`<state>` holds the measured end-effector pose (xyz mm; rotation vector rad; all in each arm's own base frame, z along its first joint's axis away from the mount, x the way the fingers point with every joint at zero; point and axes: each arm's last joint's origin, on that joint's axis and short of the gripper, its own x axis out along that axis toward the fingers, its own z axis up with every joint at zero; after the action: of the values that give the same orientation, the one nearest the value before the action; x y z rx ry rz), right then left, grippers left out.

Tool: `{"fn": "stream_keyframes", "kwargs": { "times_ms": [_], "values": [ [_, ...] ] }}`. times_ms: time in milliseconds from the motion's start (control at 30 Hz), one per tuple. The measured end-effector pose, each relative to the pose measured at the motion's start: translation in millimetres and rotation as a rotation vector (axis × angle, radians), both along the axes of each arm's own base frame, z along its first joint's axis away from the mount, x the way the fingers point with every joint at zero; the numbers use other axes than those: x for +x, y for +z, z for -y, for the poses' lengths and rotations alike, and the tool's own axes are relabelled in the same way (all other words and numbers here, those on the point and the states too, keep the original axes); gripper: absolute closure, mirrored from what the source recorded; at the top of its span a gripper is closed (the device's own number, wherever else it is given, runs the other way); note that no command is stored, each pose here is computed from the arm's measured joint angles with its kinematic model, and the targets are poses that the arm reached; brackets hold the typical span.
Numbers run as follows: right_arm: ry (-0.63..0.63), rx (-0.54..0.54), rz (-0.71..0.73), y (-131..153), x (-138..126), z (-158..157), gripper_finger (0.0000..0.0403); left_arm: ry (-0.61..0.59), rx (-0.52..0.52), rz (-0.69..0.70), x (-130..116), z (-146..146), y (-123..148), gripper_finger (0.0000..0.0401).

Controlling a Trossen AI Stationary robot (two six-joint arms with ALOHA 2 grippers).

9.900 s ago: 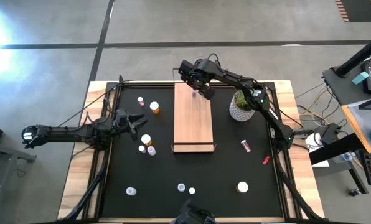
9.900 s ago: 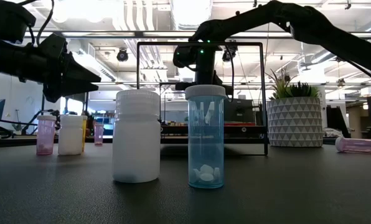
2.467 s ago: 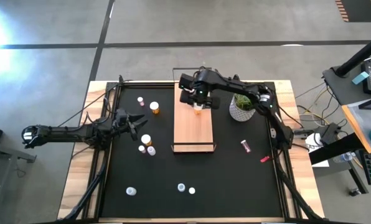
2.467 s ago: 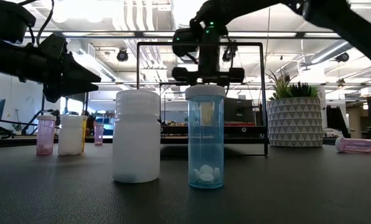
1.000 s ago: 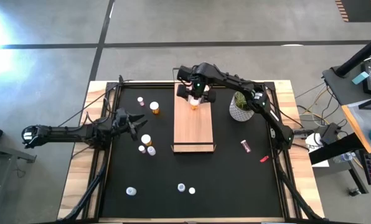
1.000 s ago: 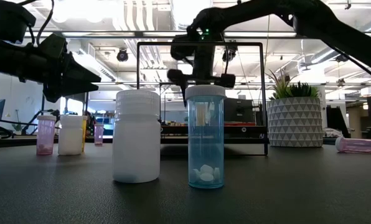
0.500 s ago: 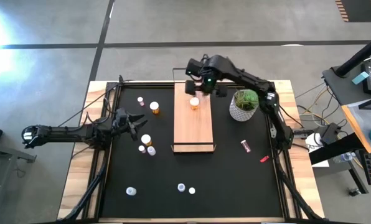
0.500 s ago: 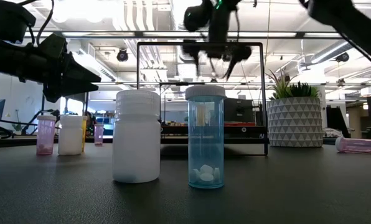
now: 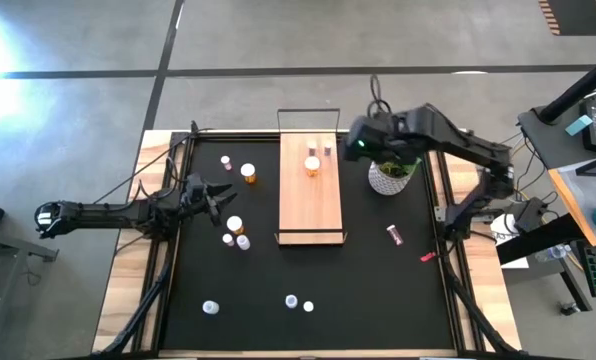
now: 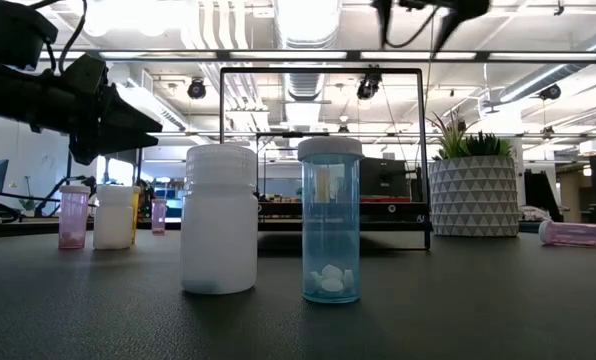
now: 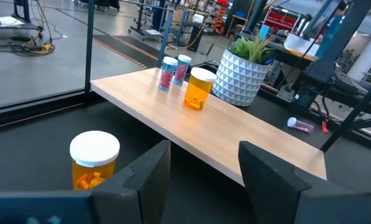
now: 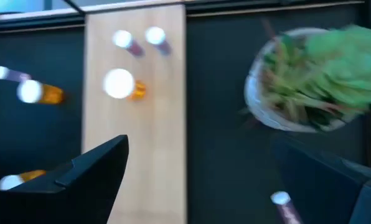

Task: Pick and place medicine bottles onto shelf by color
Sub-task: Put the bottom right pink pill bottle on the shelf

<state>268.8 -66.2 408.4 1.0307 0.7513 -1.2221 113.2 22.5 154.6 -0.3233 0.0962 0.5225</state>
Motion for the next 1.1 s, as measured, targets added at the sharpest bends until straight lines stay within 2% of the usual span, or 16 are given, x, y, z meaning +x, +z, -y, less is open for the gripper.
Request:
{"fn": "stream_keyframes", "kwargs": {
  "times_ms": [167, 400, 467, 567, 700, 833, 1000, 1100],
  "values": [
    [0.040, 0.012, -0.063, -14, -26, -9, 0.0025, 0.000, 0.000, -0.001, 0, 0, 0, 0.0228],
    [0.187, 0.128, -0.103, -28, -53, -21, 0.0025, 0.000, 0.000, 0.000, 0, 0, 0, 0.0228],
    [0.270, 0.141, -0.136, -34, -61, -29, 0.0025, 0.000, 0.000, -0.001, 0, 0, 0, 0.0228],
    [0.480, 0.116, -0.200, -42, -69, -42, 0.0025, 0.000, 0.000, 0.000, 0, 0, 0, 0.0228],
    [0.607, 0.096, -0.191, -46, -72, -66, 0.0025, 0.000, 0.000, -0.001, 0, 0, 0, 0.0228],
    [0.659, 0.098, -0.182, -48, -74, -95, 0.0025, 0.000, 0.000, 0.000, 0, 0, 0, 0.0228],
    [0.790, -0.035, -0.211, -52, -75, -131, 0.0025, 0.000, 0.000, -0.001, 0, 0, 0, 0.0228],
    [0.800, -0.067, -0.207, -55, -79, -149, 0.0025, 0.000, 0.000, -0.001, 0, 0, 0, 0.0228]
  ]
}}
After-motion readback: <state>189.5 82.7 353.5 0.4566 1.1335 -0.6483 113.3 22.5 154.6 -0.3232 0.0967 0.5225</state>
